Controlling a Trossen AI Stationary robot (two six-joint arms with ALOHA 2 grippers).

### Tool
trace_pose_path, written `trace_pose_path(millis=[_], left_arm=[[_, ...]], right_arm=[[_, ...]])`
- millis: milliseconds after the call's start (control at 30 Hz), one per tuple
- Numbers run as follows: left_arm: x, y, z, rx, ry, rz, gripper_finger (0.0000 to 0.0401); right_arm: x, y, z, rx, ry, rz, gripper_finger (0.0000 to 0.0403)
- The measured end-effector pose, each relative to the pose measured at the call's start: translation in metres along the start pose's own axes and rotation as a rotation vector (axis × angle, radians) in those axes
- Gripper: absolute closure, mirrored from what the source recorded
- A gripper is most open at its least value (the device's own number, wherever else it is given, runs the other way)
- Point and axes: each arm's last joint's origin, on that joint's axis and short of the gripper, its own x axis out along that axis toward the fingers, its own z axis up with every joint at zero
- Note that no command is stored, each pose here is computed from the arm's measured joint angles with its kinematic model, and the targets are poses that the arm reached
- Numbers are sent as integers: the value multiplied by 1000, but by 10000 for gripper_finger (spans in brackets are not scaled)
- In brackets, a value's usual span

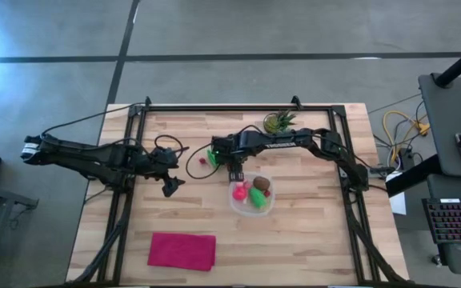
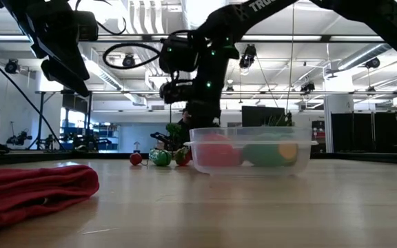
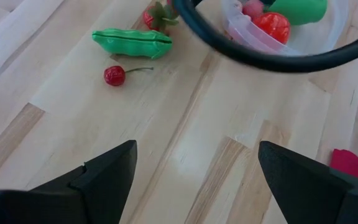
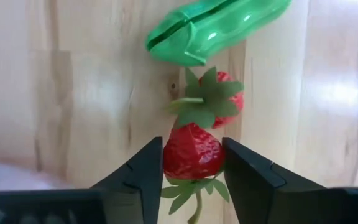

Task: Pick and placing Produce into tupperware
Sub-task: Put the right strawberry into the transparent container

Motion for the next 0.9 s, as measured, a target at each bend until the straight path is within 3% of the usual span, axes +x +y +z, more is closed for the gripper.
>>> trace_pose_path(millis=[200, 433, 633, 900], left_arm=[[0, 0, 0, 0, 0, 0, 79], [0, 0, 0, 0, 0, 0, 79], [0, 0, 0, 0, 0, 0, 79], [0, 0, 0, 0, 0, 0, 79]], right_arm=[[-34, -2, -1, 65, 129, 38, 256], [-94, 13, -12, 140, 204, 276, 256], [-80, 20, -24, 247, 286, 359, 247], [-56, 58, -48, 203, 456, 371, 245]])
